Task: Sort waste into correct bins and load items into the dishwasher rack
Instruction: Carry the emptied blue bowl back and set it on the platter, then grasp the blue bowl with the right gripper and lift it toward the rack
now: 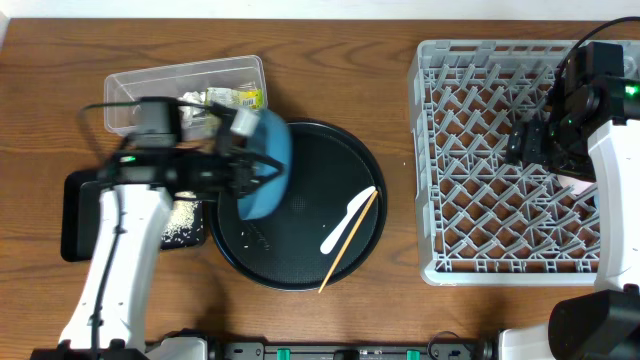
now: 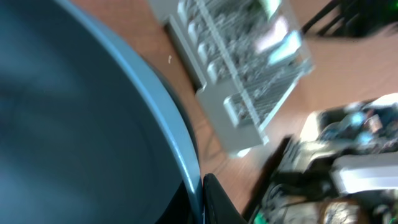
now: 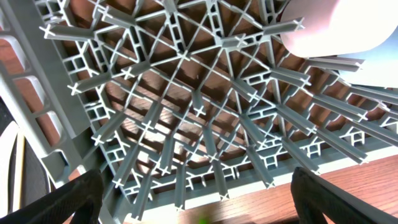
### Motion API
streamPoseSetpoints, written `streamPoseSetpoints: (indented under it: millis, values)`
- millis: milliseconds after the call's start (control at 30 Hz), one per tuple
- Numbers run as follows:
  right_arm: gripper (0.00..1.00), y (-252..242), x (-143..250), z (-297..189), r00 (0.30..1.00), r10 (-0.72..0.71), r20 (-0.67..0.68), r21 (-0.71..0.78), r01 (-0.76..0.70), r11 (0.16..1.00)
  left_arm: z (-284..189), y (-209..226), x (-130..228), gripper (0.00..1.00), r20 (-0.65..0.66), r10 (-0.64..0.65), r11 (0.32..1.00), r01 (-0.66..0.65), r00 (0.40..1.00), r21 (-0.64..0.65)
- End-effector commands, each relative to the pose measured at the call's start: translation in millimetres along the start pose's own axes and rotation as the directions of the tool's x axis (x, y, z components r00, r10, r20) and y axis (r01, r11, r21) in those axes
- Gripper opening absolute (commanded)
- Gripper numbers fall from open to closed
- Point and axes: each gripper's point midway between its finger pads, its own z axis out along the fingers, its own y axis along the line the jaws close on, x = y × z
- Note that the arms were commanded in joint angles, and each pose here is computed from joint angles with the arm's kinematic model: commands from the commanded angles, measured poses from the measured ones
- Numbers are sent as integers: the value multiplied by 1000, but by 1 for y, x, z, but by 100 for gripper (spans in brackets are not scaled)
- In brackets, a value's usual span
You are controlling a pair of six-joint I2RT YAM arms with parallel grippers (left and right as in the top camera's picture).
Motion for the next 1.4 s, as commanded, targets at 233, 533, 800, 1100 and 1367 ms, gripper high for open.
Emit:
streamPoseSetpoints:
  millis: [233, 533, 800, 1100, 1367]
  values:
    - [91, 5, 2, 2, 1000, -9, -17, -40, 9, 999, 90, 23, 24, 6, -199, -14, 954, -47, 980, -296]
    - [91, 6, 2, 2, 999, -28, -18, -46, 27, 999, 128, 11, 38, 6, -249, -17, 955, -57, 968, -290]
    - [90, 48, -4, -5, 980, -190, 49, -263, 197, 945, 93, -3, 14, 70, -146, 16, 954, -59, 989, -293]
    - [91, 172, -7, -44, 868, -383, 318, -519, 497, 696, -33, 42, 6, 79, 90, -134, 834, 161, 987, -527]
    - [92, 247, 23, -5, 786, -552, 280, -358, 619, 699, -121, 107, 51, 83, 284, -423, 593, 500, 860, -631]
